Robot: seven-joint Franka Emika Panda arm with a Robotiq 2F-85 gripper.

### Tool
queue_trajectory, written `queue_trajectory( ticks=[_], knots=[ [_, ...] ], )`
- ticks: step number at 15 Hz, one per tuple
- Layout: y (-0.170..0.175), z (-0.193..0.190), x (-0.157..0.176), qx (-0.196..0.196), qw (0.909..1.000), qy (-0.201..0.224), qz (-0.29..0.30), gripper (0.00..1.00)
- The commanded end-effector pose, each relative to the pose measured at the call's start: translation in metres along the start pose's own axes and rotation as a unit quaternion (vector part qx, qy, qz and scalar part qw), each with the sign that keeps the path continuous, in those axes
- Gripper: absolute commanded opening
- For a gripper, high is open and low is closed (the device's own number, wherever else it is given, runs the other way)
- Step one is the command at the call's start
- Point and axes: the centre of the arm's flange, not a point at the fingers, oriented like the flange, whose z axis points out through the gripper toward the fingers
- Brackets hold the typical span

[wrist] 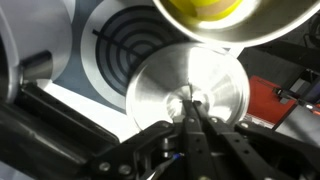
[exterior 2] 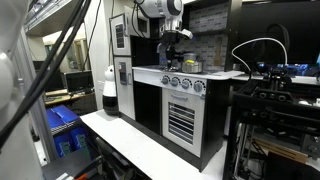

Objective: Take the lid from the silver pot and put it on the stove

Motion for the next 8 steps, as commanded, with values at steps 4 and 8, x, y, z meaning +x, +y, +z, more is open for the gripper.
queue_trajectory(
  ticks=[4, 8],
  knots=[
    [0.002, -0.0043, -0.0084, -0.008, 0.9999, -0.002, 0.009, 0.01],
    [0.0049, -0.005, -0.0091, -0.01, 0.9999, -0.002, 0.009, 0.01]
  ],
)
